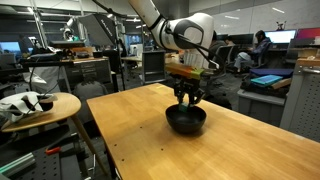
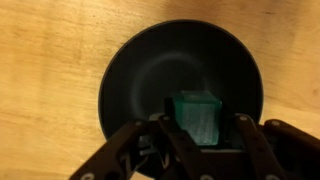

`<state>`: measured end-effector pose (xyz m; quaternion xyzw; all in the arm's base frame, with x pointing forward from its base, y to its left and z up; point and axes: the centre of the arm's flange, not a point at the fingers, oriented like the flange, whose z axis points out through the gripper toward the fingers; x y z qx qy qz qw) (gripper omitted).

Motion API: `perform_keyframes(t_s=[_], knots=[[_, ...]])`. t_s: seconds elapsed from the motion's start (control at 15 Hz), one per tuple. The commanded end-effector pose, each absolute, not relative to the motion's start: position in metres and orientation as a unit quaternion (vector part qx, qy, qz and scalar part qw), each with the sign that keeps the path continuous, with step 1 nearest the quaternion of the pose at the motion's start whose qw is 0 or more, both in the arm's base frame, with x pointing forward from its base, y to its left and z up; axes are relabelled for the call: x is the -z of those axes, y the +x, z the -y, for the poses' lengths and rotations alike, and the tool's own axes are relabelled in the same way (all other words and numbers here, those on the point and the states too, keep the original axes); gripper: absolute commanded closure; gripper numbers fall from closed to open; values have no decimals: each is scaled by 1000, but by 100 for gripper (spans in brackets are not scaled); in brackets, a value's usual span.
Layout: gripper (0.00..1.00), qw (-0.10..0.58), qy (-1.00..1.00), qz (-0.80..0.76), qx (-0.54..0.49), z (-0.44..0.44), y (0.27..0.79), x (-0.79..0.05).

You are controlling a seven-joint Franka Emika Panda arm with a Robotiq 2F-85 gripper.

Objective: Put the block in the bowl

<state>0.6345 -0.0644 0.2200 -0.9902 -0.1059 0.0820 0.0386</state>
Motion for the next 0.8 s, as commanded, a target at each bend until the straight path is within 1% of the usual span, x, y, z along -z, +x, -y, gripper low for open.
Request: perform_keyframes(t_s=[0.0, 0.47, 0.53, 0.6, 0.73], knots=[[83, 53, -990, 100, -86, 66, 639, -204], [83, 47, -990, 100, -90, 62, 635, -176], [42, 46, -990, 102, -91, 61, 634, -175], [32, 47, -989, 103, -92, 60, 633, -176], [19, 45, -990, 101, -92, 60, 631, -181]])
